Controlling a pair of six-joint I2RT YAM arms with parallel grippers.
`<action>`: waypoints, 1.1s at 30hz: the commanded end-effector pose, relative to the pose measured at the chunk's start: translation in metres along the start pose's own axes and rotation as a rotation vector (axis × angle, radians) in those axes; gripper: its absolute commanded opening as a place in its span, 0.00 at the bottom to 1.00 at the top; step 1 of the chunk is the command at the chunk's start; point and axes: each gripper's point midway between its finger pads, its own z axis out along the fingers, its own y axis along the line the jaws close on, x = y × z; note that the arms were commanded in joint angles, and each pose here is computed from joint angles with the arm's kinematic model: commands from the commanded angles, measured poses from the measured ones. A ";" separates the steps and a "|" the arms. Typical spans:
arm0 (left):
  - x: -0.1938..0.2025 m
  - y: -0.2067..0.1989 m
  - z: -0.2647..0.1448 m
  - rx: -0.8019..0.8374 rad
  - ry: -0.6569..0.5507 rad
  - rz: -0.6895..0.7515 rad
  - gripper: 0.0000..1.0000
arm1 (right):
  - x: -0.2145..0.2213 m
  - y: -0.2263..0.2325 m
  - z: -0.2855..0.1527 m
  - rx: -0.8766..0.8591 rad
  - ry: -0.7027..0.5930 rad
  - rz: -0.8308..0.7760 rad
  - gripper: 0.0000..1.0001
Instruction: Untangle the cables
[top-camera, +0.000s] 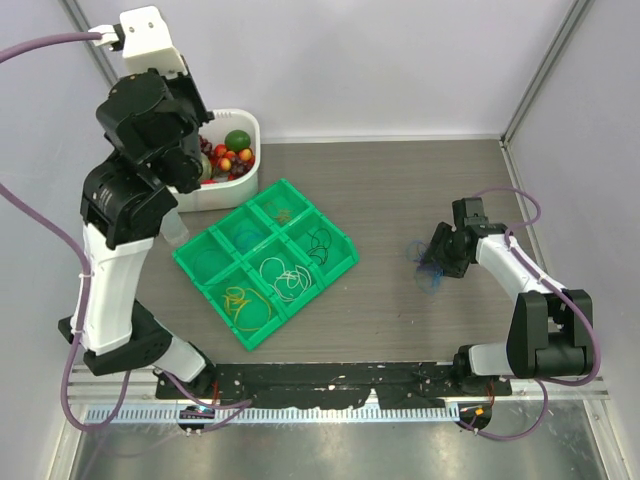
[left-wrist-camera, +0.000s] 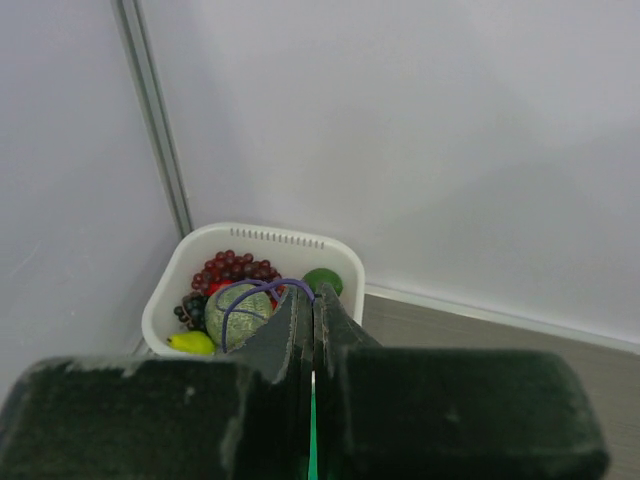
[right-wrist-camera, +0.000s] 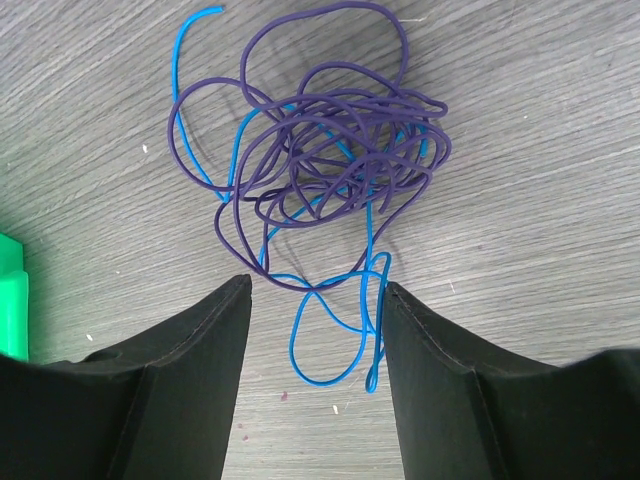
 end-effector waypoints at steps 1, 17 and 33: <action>-0.015 0.036 -0.007 -0.083 -0.035 -0.022 0.00 | -0.002 0.007 -0.006 -0.034 -0.021 -0.034 0.59; 0.075 0.040 0.005 -0.110 0.144 0.003 0.00 | 0.003 0.006 0.004 -0.030 0.007 -0.035 0.59; 0.202 0.081 -0.004 -0.289 0.422 0.037 0.00 | 0.004 0.006 0.007 -0.029 0.016 -0.037 0.59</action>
